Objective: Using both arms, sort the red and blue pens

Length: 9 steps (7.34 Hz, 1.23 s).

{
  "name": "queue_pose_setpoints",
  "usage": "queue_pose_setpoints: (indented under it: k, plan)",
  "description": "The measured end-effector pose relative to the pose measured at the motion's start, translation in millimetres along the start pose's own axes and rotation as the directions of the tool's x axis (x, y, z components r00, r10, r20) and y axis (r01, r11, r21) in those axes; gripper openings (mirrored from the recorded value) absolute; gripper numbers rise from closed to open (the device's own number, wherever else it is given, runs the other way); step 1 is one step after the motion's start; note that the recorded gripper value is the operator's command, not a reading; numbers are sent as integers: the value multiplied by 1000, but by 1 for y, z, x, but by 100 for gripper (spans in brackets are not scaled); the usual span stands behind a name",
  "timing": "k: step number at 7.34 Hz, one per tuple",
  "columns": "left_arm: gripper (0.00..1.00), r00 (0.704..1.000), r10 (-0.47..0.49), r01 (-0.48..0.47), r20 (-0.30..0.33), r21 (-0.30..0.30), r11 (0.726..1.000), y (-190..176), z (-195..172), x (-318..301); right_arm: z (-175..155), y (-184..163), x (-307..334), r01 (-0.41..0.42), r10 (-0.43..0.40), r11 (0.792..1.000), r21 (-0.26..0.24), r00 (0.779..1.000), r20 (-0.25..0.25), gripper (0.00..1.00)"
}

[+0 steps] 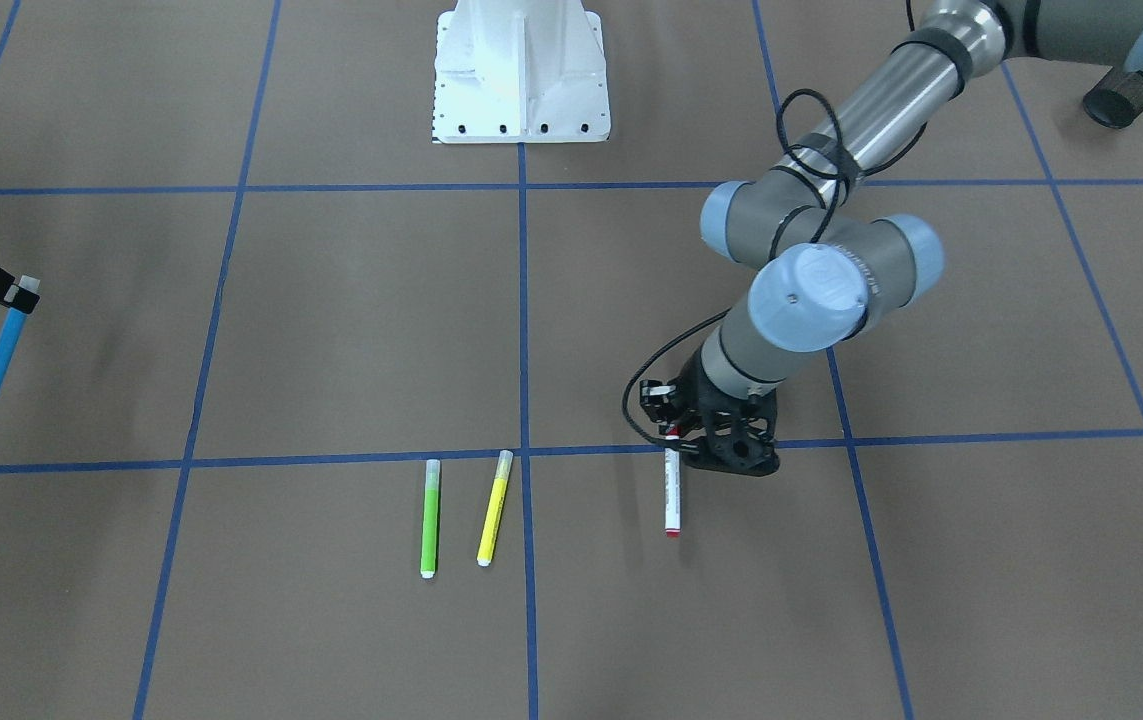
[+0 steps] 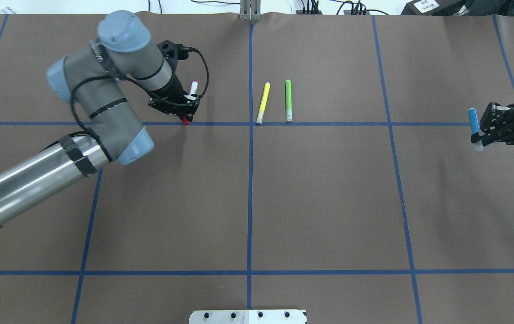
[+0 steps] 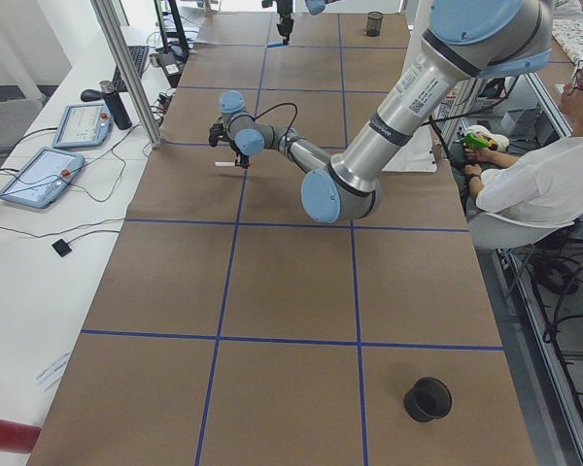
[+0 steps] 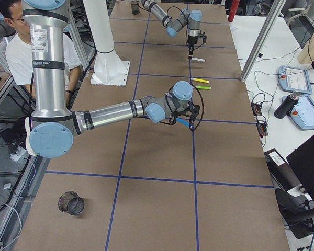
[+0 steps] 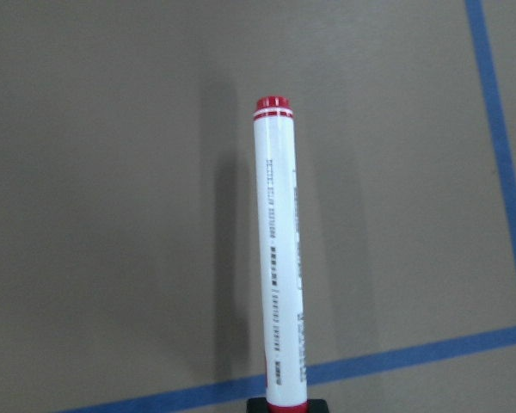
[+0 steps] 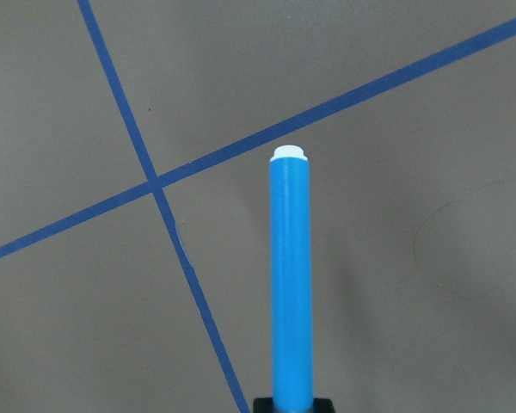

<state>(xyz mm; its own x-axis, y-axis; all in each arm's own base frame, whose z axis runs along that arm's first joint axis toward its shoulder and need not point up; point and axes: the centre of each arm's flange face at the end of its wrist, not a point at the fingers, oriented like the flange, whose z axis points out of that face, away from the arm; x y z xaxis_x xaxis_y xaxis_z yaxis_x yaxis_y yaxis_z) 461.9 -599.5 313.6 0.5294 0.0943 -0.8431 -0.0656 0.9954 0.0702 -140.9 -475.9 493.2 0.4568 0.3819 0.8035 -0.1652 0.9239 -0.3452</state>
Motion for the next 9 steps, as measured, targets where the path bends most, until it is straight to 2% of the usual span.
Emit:
queue_pose_setpoints:
  k: [1,3,5,7,9]
  plan:
    - [0,999,-32,31,-27,-29,999,18,-19,-46,-3,4,10,-5,5,1000,2,1000,2,0]
    - [0,996,-86,85,-32,-41,996,53,-48,-123,-4,23,53,11,-11,1000,3,1000,20,0]
    - [0,986,-154,150,-59,-73,986,73,-78,-180,-6,39,80,8,-5,999,-45,998,57,0]
    - [0,951,-271,247,-147,-161,955,85,-122,-245,-11,42,91,-9,15,997,-79,997,82,0]
    - [0,889,-400,343,-223,-254,904,116,-155,-317,-12,42,93,-15,22,996,-86,996,89,0]
